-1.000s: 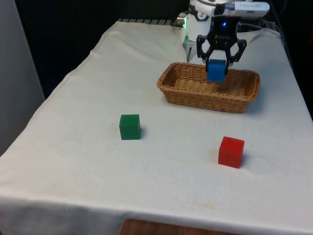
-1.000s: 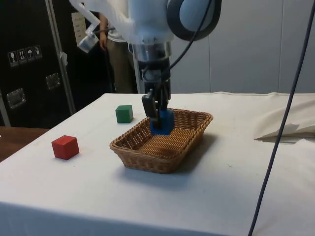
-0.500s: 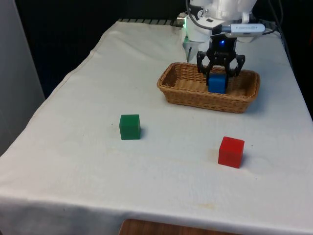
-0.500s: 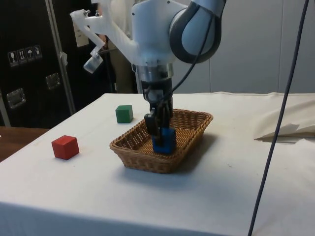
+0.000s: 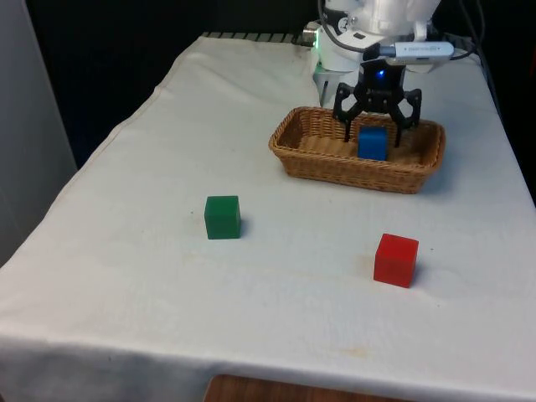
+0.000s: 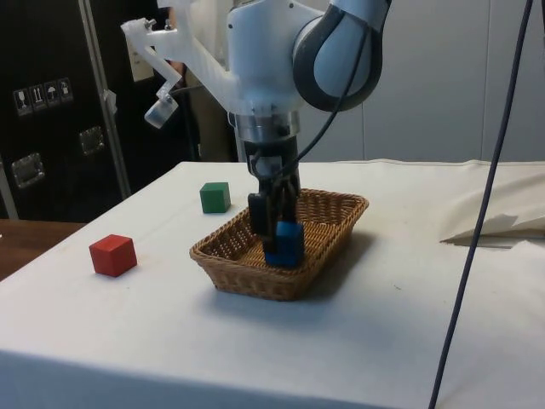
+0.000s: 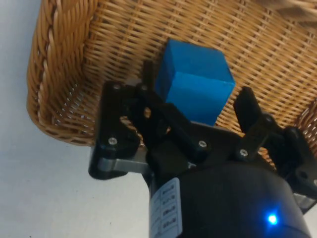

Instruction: Pick up the blue cube and place it into the basket.

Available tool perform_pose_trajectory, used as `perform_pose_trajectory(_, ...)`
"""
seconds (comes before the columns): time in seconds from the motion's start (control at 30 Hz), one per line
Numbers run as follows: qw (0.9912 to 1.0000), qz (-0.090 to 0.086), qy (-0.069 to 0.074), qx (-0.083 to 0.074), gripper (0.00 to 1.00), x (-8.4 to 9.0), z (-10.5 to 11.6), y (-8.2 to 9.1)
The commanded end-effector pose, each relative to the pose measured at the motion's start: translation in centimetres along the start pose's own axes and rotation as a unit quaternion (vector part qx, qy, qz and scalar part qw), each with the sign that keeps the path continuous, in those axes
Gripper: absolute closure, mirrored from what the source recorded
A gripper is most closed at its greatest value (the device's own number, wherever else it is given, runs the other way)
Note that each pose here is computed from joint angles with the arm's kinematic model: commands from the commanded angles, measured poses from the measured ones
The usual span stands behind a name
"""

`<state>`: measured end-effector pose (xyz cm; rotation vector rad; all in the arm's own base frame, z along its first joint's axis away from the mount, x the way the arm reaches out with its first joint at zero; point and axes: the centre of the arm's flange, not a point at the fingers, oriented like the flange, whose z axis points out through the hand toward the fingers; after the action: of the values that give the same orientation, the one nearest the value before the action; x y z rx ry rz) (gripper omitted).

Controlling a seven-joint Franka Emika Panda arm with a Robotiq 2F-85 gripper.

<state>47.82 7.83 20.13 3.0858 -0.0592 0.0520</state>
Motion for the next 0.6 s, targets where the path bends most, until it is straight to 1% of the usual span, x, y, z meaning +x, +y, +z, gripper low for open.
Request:
perform_pose_trajectory(0.0,1.00000,0.000,0.000,0.000,0.14,0.0,0.0,0.0)
perform_pose_trajectory(0.03,1.00000,0.000,0.000,0.000,0.04,0.0,0.0,0.0)
perform_pose_trajectory(0.07,1.00000,0.000,0.000,0.000,0.00,0.0,0.0,0.0)
perform_pose_trajectory(0.3,1.00000,0.000,0.000,0.000,0.00,0.0,0.0,0.0)
perform_pose_trajectory(0.4,1.00000,0.001,0.001,-0.001,0.00,0.2,-1.1,0.0)
perform_pose_trajectory(0.43,1.00000,0.000,0.002,-0.001,0.00,0.2,-0.4,0.0)
perform_pose_trajectory(0.47,1.00000,0.001,0.000,-0.002,0.00,0.2,-1.4,0.0)
perform_pose_trajectory(0.57,0.99998,0.003,0.001,-0.006,0.00,0.4,-2.7,0.1)
